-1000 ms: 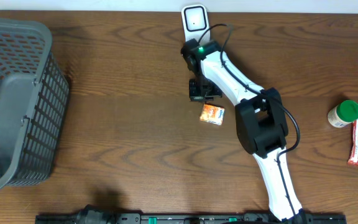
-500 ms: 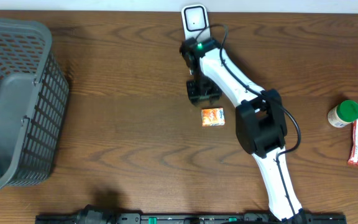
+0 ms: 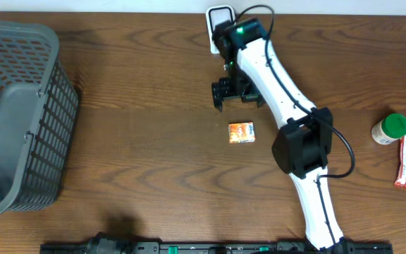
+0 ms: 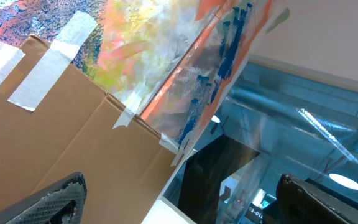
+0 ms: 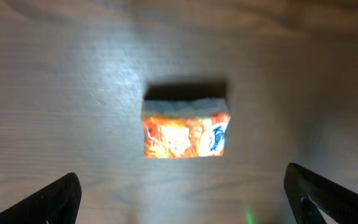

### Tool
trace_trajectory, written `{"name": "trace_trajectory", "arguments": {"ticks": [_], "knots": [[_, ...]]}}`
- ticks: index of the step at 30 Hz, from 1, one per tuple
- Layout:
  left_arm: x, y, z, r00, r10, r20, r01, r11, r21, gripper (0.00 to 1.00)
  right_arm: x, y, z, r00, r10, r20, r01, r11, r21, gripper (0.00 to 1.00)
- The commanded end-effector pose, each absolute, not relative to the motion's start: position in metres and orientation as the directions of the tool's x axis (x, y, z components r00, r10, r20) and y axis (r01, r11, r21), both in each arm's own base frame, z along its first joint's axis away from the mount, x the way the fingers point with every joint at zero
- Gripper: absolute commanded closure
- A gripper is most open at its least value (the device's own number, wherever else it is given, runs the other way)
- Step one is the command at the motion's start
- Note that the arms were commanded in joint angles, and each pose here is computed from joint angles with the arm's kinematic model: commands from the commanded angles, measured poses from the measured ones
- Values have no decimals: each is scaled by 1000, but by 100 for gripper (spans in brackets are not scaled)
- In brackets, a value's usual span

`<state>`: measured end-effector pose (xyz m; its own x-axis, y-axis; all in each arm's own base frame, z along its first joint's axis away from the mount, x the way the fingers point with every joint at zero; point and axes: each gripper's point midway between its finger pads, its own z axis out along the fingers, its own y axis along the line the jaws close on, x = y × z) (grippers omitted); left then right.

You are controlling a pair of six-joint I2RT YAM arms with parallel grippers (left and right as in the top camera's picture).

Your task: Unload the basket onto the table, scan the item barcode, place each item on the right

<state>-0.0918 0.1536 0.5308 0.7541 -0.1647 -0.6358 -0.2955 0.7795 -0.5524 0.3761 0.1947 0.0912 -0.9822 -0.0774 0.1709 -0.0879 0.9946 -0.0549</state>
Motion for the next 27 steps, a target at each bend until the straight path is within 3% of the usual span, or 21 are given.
{"name": "trace_trajectory", "arguments": {"ticks": [1,4,10,17,22,27], "knots": [[-96,155,529,755,-153,-637,-307,777,-550,2,367,200,87,-981,-61,183,-78,993,-87,1],[-96,155,529,755,-153,-637,-307,777,-550,2,362,211,99,-983,-91,159,-103,992,-70,1],[-96,155,529,755,-153,-637,-307,777,-550,2,338,230,168,-973,-229,17,-229,973,-3,1],[-96,155,529,755,-153,-637,-307,777,-550,2,289,198,241,-954,-266,-140,-265,964,-22,1],[-96,155,529,755,-153,-637,-307,777,-550,2,271,146,263,-956,-115,-269,-81,988,-132,1],[-96,155,529,755,-153,-637,-307,777,-550,2,294,131,240,-899,9,-437,87,983,-159,1]]}}
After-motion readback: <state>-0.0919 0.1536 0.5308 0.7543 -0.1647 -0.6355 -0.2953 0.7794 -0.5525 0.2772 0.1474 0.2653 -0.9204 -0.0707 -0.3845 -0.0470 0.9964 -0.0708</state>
